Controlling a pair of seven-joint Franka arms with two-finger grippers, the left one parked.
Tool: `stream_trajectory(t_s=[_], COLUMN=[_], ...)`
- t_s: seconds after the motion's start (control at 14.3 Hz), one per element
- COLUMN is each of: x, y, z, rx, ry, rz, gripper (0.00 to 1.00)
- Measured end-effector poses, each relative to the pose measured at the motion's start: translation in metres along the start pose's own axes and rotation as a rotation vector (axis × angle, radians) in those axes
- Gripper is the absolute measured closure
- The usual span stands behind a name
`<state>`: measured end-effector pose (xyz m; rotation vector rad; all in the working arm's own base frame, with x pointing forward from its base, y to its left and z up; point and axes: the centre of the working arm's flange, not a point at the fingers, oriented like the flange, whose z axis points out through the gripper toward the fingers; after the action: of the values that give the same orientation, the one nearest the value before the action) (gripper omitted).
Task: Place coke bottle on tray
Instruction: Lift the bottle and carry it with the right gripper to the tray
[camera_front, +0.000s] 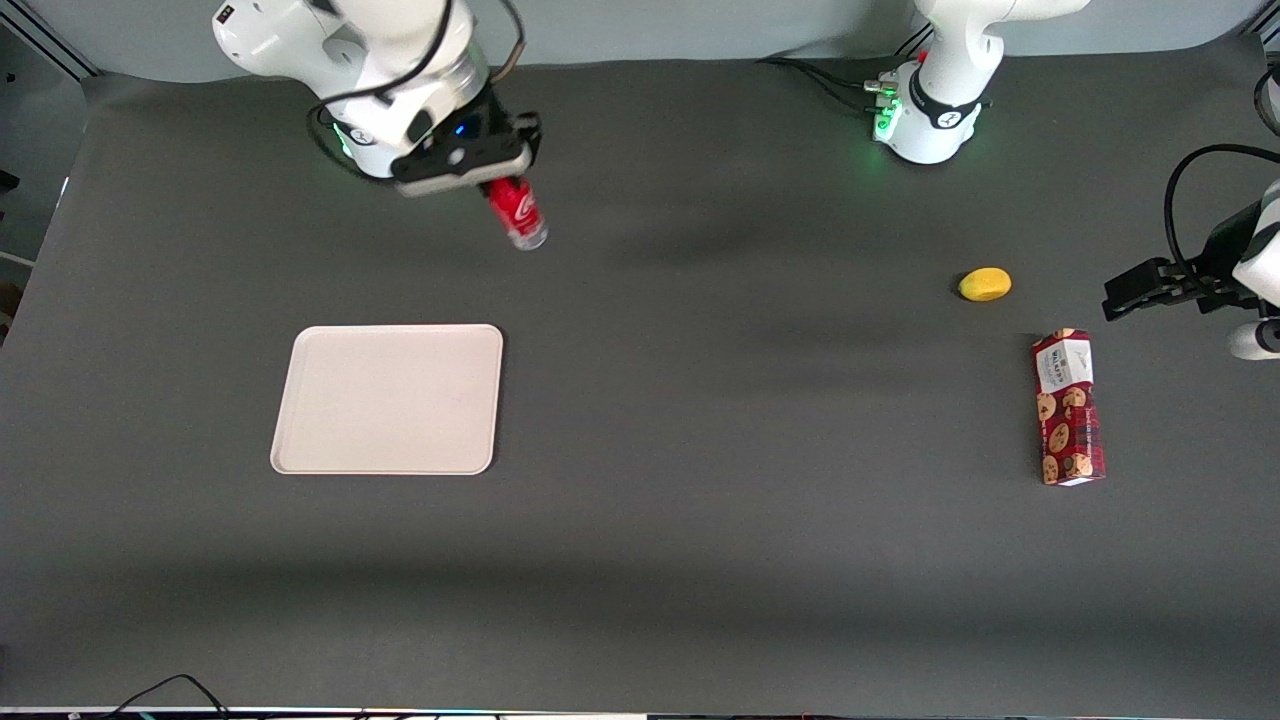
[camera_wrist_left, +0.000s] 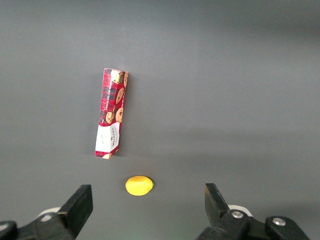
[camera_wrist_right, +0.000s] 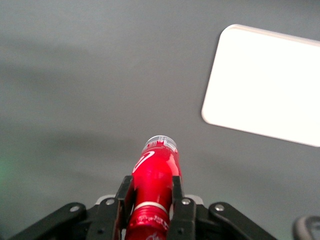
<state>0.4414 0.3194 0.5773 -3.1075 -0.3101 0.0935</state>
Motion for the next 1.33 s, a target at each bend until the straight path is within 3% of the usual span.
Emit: stream_trajectory(t_s=[0.14, 0.35, 0.7, 1.12, 1.33], x=[0.029, 0.054, 0.073, 0.08, 0.069], y=[0.066, 0.157, 0.285, 0.365, 0.388], z=[0.006, 0.015, 0.049, 0.145, 0.189], rx=[-0.045, -0.055, -0.061, -0.118, -0.074], ry=[0.002, -0.016, 0.028, 0.094, 0.121], rz=[-0.019, -0.033, -0.118, -0.131, -0.152], gripper=[0.65, 0.65, 0.65, 0.65, 0.65])
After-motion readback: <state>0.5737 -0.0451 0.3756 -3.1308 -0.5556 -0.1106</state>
